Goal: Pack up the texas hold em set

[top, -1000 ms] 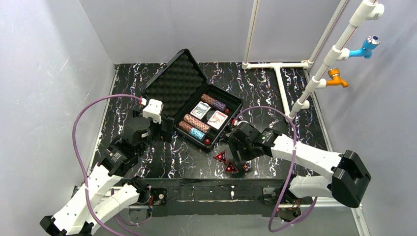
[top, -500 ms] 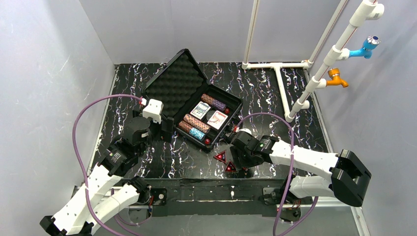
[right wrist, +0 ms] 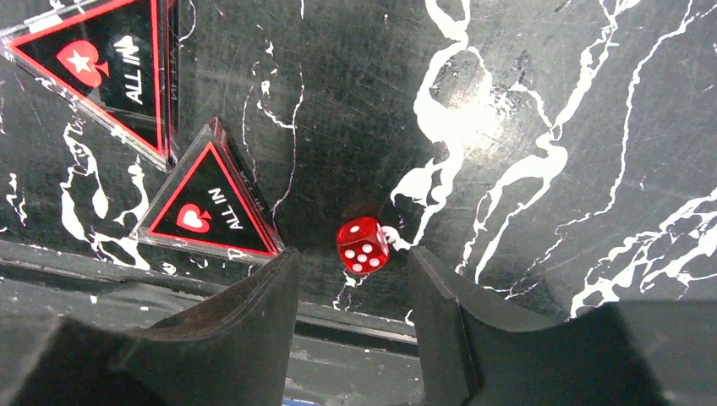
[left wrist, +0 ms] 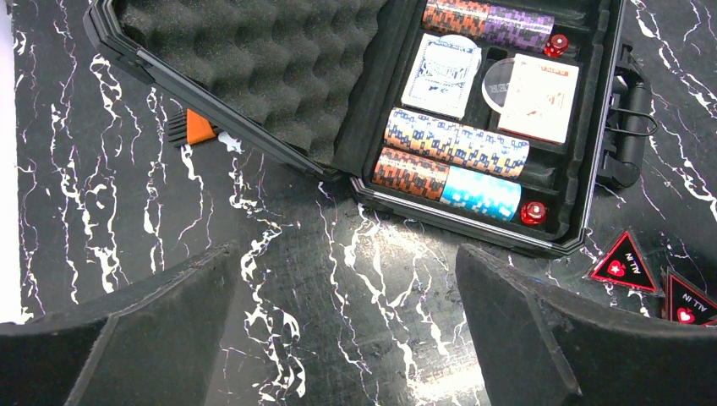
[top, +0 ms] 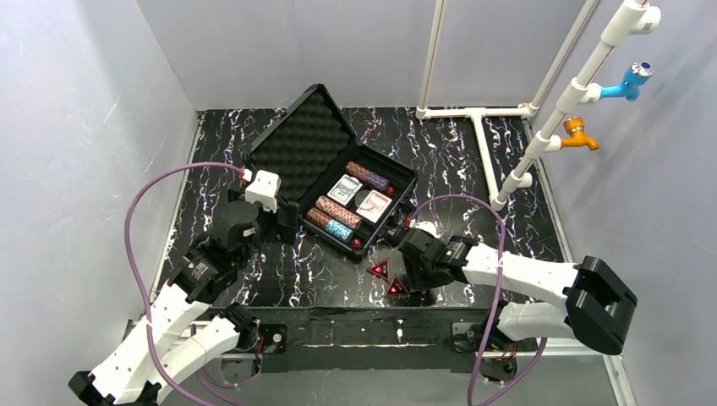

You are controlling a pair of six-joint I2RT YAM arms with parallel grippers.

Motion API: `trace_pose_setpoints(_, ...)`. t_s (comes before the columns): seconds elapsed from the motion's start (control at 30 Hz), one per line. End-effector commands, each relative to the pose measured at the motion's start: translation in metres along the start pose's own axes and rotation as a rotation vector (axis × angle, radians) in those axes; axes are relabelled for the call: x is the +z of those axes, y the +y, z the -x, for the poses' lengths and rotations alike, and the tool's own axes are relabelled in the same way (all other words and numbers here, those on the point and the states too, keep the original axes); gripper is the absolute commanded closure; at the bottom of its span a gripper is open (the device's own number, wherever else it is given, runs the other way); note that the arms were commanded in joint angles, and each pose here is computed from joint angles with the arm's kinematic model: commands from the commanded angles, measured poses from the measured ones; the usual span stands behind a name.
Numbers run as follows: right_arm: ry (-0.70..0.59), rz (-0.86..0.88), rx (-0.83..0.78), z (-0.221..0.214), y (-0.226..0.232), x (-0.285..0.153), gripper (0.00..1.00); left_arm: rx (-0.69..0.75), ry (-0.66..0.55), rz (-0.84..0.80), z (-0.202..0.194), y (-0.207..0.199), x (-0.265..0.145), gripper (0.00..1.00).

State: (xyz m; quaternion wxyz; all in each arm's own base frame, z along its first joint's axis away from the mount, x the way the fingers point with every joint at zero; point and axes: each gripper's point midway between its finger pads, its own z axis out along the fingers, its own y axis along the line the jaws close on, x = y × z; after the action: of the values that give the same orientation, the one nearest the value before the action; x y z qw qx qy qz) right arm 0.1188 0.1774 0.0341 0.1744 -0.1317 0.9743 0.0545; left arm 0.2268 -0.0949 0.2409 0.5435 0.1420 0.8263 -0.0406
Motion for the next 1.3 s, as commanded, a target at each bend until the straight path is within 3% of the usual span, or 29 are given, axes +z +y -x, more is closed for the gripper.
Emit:
trace_pose_setpoints(0.0, -0.027, -0.006, 0.016, 0.004, 0.002, 0.007, 0.44, 0.002, -0.006, 0.009, 0.002, 0.003, -0.002, 0.01)
trace_pose_setpoints(0.73, 0.011, -0.025, 0.01, -0.007, -0.002, 0.016, 0.62, 0.002, -0.007, 0.013, 0.002, 0.004, -0.002, 0.0)
trace_pose_setpoints(0.97, 0.014, -0.023, 0.011, -0.006, -0.001, 0.016, 0.8, 0.002, -0.007, 0.015, 0.002, 0.004, -0.002, 0.01)
trace_pose_setpoints(1.1, -0.007, -0.024, 0.017, 0.0, 0.0, 0.012, 0.99, 0.002, -0.008, 0.017, 0.002, 0.005, -0.003, 0.01)
trace_pose_setpoints(1.27, -0.04, -0.025, 0.021, 0.011, 0.003, 0.005, 0.99, 0.002, -0.009, 0.017, 0.002, 0.005, -0.003, 0.01)
